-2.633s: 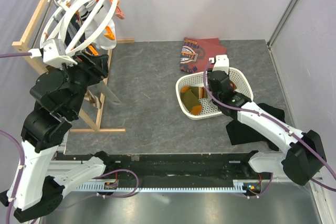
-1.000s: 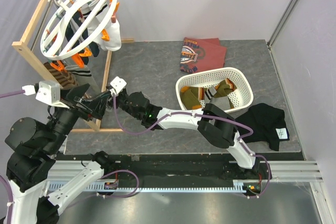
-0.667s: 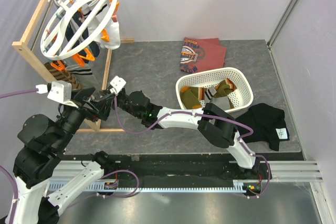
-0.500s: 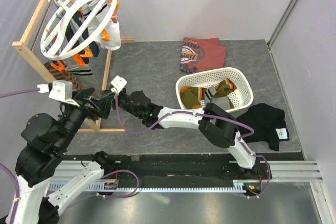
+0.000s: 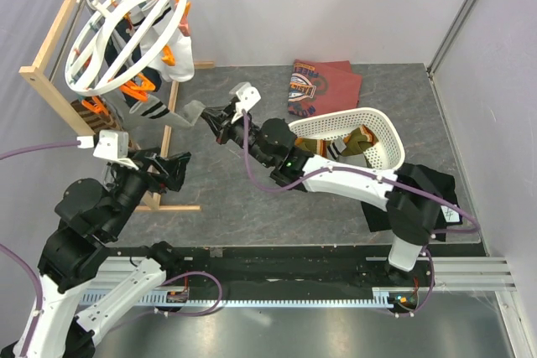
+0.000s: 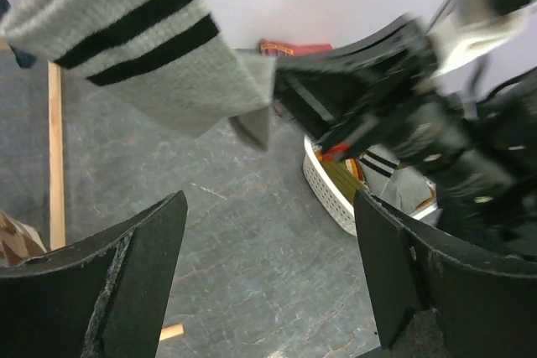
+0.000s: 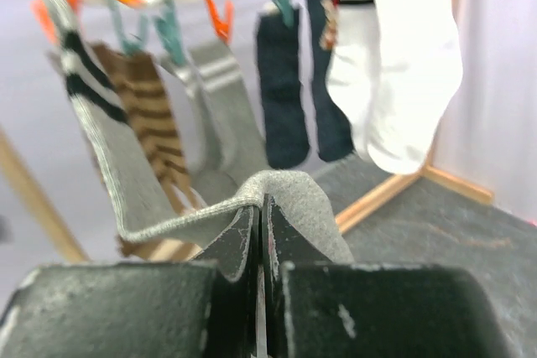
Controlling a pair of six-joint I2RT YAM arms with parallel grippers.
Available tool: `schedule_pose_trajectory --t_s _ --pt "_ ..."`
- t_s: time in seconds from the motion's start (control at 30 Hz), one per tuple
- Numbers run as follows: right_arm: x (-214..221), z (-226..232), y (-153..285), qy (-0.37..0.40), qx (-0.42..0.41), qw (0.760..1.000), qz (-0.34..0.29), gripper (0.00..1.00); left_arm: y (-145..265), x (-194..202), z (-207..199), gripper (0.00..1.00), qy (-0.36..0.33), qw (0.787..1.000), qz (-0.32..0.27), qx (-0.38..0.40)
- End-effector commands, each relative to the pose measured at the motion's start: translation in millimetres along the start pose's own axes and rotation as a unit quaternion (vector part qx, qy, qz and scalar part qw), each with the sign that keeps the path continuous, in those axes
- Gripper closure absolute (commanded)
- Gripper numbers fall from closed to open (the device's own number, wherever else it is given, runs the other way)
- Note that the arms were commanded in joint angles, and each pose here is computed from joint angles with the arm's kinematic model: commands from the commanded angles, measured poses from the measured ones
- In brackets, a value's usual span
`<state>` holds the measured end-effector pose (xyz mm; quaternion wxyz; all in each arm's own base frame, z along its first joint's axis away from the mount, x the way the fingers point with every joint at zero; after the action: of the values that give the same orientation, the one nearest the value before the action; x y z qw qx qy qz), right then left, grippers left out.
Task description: Remove the socks clipped to the hanger
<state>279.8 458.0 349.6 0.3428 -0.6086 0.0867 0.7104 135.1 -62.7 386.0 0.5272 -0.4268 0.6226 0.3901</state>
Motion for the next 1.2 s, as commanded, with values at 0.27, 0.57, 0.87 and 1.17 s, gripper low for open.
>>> schedule_pose_trajectory --t_s 0.27,0.57,0.87,1.17 --pt "-63.5 32.2 38.6 -0.044 -0.066 0.997 -0.022 1.00 -22.5 33.6 -9.0 0.13 0.073 0.997 0.015 0.004" --pt "-61.0 7.3 56.1 -0.071 -0.053 0.996 -0.016 1.00 -46.9 38.7 -25.2 0.10 0.068 0.996 -0.007 0.051" --pt "-86.2 2.1 56.8 -0.046 -0.083 0.995 -0.020 1.00 -67.2 35.3 -36.7 0.10 0.067 0.995 -0.006 0.071" --pt "-86.5 33.9 56.2 -0.105 -0.161 0.981 0.016 1.00 -54.4 59.5 -39.6 0.10 0.071 0.992 0.002 0.103"
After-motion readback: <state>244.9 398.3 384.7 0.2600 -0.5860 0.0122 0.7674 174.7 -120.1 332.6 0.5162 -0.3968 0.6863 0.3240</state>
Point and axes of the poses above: each gripper's point midway between its finger pads, its own y axis back along the fingers, its own z axis along the line the jaws close on, x = y × z, the point moved 4 cm from there along y, back along the fingers, and after that the axes turned 7 degrees about -y, right-handed, at the moved point
